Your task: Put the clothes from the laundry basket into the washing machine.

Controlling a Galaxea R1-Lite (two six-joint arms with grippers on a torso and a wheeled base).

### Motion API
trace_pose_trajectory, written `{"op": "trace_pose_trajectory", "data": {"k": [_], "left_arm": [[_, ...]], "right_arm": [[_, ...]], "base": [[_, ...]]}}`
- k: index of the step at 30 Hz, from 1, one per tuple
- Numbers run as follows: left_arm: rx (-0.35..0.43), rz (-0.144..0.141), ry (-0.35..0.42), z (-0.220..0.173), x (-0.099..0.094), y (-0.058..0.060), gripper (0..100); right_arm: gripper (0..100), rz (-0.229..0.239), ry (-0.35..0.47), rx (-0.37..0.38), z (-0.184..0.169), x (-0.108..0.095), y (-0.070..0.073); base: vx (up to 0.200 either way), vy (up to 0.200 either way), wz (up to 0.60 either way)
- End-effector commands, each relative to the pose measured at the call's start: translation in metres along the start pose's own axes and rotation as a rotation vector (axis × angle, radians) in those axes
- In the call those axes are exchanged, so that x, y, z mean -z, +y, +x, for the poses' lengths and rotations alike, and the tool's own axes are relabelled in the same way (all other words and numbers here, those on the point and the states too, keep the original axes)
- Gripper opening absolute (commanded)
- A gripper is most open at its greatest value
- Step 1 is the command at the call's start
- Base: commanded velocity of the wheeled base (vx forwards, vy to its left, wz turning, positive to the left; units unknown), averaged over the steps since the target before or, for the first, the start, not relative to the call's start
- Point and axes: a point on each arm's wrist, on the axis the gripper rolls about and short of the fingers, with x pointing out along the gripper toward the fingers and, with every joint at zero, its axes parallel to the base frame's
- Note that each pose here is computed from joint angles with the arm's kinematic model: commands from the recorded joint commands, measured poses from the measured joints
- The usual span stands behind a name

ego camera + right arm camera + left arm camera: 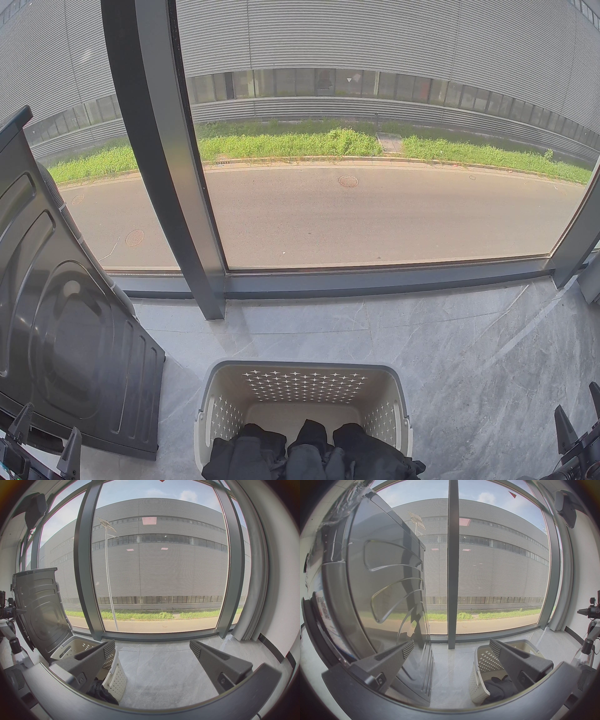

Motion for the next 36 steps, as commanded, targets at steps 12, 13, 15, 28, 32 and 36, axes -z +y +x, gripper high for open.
{"op": "trace_pose_trajectory", "data": {"k": [12, 13, 15, 28, 32, 36], "left_arm": [[0.0, 0.003, -0.003, -0.0003, 0.0045, 0.0, 100], [0.0, 0.003, -0.004, -0.0003, 0.0043, 0.0, 100], [0.0, 0.001, -0.003, -0.0003, 0.0045, 0.0, 100], [0.0, 0.003, -0.003, -0.0003, 0.0045, 0.0, 100], [0.0, 0.003, -0.003, -0.0003, 0.0045, 0.0, 100], [0.0, 0.001, -0.003, -0.0003, 0.0045, 0.0, 100]], "right_arm": [[100, 0.0, 0.001, -0.001, 0.0, 0.0052, 0.0], [100, 0.0, 0.001, -0.001, 0.0, 0.0052, 0.0], [100, 0.0, 0.001, -0.001, 0.0, 0.0052, 0.0], [100, 0.0, 0.001, -0.001, 0.0, 0.0052, 0.0], [100, 0.0, 0.001, -0.001, 0.0, 0.0052, 0.0], [100, 0.0, 0.001, -0.001, 0.0, 0.0052, 0.0]], "base": [[-0.2, 0.0, 0.0], [-0.2, 0.0, 0.0], [-0.2, 0.0, 0.0], [-0.2, 0.0, 0.0], [-0.15, 0.0, 0.0], [0.0, 0.0, 0.0]]}}
